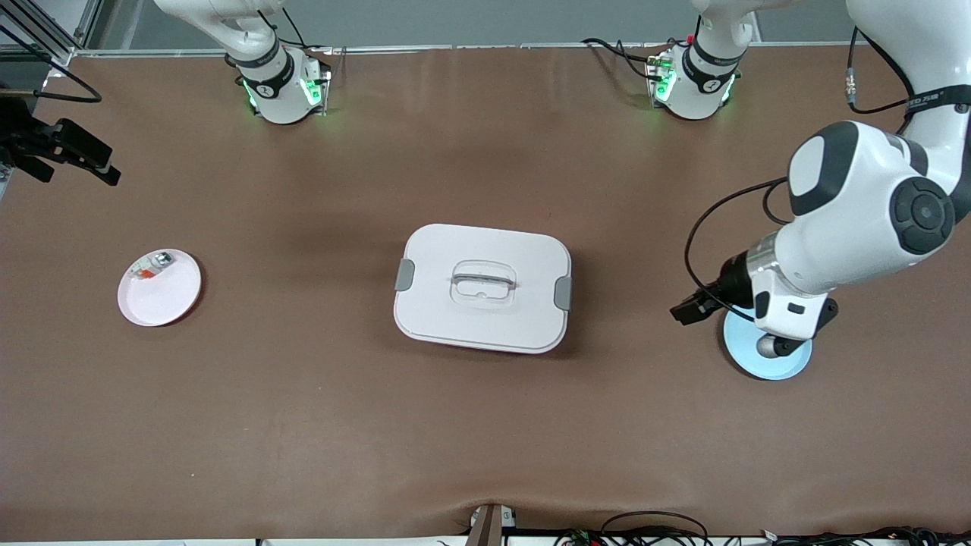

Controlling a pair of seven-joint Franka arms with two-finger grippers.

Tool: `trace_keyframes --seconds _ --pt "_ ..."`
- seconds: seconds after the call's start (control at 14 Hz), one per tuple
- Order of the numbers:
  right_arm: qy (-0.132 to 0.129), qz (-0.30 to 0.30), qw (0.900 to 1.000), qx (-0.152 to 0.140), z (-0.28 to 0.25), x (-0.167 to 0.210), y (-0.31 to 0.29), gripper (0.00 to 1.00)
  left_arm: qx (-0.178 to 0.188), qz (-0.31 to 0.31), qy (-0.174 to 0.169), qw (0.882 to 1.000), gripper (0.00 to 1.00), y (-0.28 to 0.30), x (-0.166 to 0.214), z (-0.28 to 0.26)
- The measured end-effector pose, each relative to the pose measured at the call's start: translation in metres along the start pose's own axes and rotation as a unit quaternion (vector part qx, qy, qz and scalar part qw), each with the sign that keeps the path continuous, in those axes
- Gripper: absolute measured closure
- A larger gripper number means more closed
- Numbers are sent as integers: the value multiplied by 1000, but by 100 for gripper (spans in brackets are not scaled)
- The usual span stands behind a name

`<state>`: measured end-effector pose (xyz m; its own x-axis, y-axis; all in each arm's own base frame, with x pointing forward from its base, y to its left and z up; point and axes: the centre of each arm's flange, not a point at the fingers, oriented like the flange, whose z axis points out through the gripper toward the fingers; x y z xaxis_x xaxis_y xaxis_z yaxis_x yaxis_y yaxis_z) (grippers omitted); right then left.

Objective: Transfer orange switch to right arm and place
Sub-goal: 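Lift the switch off the blue plate with the left gripper, then carry the switch over the white box with the left gripper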

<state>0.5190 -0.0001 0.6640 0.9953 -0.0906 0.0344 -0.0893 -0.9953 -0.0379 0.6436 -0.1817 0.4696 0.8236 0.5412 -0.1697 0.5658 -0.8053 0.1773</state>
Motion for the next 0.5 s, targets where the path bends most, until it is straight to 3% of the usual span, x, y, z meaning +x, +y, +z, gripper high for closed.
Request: trace_keyframes --seconds 0.5 --pt "4 3 1000 1 -1 1 3 0 -4 -77 -20 997 28 39 -55 7"
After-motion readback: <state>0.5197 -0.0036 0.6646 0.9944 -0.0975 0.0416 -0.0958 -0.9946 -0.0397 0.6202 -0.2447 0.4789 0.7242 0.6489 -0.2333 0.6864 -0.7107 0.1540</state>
